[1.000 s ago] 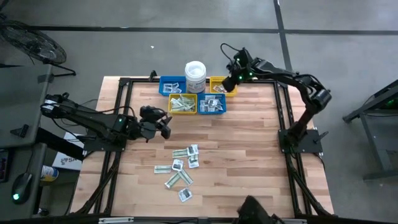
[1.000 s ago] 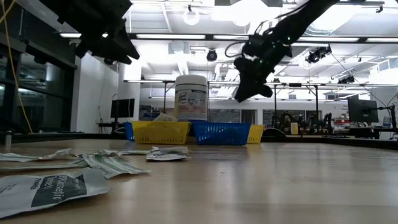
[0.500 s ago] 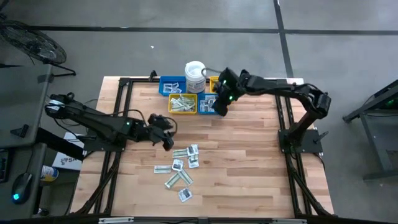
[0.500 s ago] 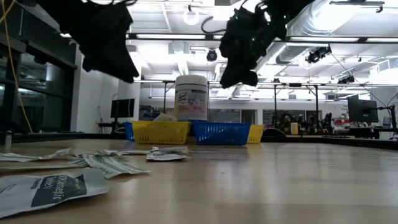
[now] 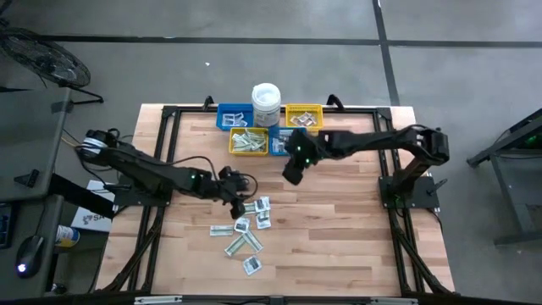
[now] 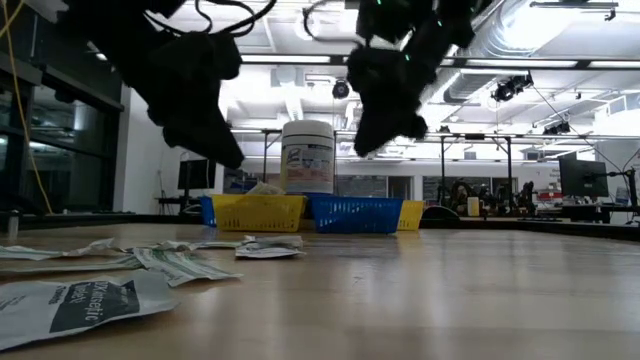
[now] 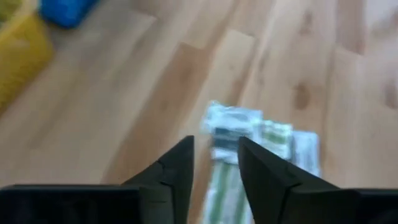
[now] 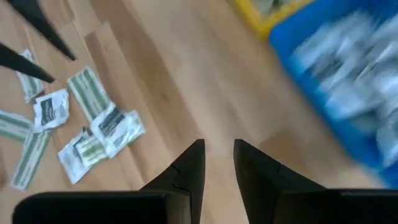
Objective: Pick & Place First Aid Supplies
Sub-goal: Put the black towelette pack into the right blue bin
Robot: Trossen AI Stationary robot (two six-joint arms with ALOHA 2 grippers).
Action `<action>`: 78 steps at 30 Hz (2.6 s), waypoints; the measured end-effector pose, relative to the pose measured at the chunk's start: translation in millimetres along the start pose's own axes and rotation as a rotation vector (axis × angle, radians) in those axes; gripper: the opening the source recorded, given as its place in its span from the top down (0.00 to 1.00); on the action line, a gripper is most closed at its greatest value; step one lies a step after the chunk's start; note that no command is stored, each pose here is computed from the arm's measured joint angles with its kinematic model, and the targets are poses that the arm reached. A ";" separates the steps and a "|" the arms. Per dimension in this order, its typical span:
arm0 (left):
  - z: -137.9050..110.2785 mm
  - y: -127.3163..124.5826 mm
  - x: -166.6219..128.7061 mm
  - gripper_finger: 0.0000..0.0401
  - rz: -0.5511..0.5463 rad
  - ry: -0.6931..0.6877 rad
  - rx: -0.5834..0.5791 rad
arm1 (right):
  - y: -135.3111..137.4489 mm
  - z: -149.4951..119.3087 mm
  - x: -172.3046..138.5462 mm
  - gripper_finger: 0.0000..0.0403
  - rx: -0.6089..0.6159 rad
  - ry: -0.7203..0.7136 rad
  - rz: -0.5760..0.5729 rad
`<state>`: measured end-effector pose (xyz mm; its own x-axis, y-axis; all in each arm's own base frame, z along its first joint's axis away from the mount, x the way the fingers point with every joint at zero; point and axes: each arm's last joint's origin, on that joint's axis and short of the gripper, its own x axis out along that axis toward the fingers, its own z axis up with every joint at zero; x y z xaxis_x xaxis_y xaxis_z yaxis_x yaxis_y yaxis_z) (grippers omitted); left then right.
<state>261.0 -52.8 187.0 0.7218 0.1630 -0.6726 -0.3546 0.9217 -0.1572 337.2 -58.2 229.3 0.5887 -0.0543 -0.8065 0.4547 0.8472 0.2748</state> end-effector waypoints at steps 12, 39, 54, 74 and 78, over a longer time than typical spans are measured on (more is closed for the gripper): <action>-4.2 -9.9 15.9 0.98 -0.171 0.053 0.097 | 20.6 -55.4 34.3 0.81 0.253 -0.076 0.135; -22.3 -15.9 53.4 1.00 -0.204 0.084 0.240 | 40.5 -69.1 35.8 0.81 0.335 -0.231 0.120; -43.1 -14.1 82.9 1.00 -0.132 0.136 0.198 | 67.2 -81.7 31.3 0.81 0.363 -0.256 0.192; -46.3 -14.1 87.5 1.00 -0.137 0.135 0.177 | 61.0 -93.8 85.8 0.50 0.522 -0.161 0.245; -46.5 -14.0 87.6 1.00 -0.137 0.135 0.177 | 58.1 -92.3 88.6 0.48 0.504 -0.165 0.244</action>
<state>301.5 -67.8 96.7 0.6661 -0.0051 -0.7458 -0.1410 0.9811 -0.1326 354.1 35.0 125.5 0.7944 -0.0053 -0.6074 0.5310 0.4915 0.6903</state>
